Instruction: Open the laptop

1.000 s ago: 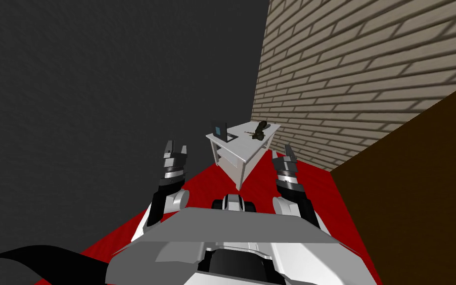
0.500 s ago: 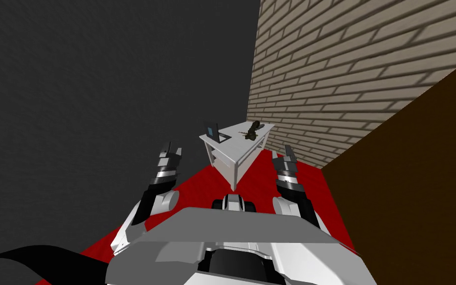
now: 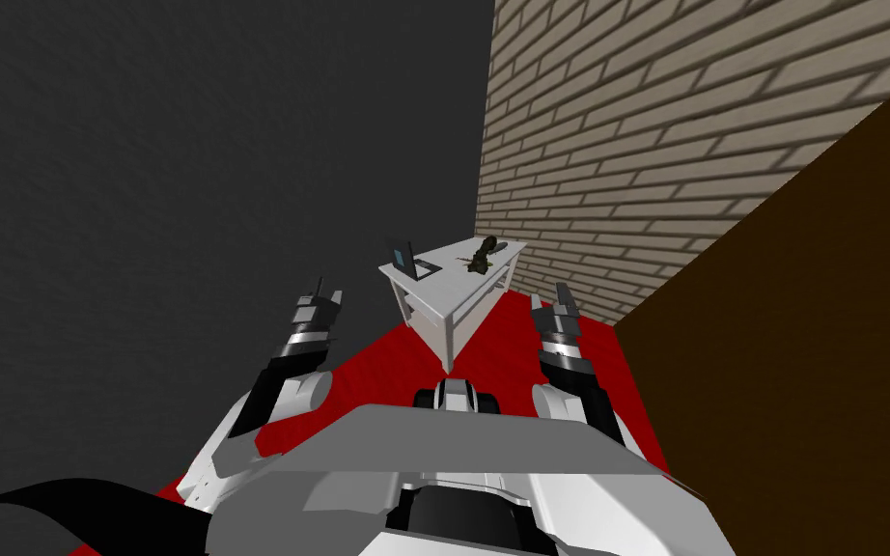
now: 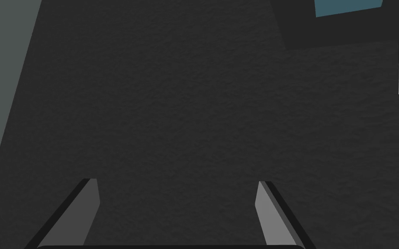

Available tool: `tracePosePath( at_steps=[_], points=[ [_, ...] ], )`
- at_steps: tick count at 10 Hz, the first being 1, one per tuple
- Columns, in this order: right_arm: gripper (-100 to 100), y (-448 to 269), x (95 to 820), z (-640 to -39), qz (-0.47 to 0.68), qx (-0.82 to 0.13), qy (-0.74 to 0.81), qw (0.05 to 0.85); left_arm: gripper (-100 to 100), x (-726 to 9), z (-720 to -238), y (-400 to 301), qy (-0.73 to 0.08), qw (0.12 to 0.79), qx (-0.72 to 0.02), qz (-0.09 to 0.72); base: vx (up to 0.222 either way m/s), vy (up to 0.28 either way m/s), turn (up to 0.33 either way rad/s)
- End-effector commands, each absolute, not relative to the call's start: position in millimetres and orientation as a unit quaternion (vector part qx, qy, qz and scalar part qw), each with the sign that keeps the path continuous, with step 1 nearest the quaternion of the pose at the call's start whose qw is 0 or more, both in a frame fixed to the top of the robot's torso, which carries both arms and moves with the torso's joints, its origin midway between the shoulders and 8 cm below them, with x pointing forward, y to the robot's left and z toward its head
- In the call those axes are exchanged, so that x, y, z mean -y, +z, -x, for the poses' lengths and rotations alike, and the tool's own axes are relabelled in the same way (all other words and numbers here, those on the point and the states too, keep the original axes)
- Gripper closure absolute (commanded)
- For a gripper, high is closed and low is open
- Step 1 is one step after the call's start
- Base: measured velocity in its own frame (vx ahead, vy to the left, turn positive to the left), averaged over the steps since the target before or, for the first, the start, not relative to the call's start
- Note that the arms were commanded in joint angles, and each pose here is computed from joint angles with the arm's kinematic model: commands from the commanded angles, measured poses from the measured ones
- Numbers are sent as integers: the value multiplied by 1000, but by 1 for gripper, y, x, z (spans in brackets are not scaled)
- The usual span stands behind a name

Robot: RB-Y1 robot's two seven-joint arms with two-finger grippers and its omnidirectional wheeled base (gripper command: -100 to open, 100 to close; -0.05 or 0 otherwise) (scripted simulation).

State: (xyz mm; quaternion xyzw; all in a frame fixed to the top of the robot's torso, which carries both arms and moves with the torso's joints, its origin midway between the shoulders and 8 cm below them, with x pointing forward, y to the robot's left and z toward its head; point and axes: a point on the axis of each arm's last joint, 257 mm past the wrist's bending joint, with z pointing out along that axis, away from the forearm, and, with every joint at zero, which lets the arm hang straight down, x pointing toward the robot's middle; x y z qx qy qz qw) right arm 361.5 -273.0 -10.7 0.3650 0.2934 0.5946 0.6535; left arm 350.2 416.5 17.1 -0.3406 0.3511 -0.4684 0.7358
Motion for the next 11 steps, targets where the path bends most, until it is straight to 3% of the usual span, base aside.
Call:
tracePosePath(
  at_steps=[1,11],
  points=[
    [0,-11,273,-361,-365,-293,595,654,-100,-448,-349,17,-443,739,-358,359,19,-121,-62],
    [0,-11,273,-361,-365,-293,595,654,-100,-556,-323,31,-366,753,-347,422,40,-135,-53]
  ],
)
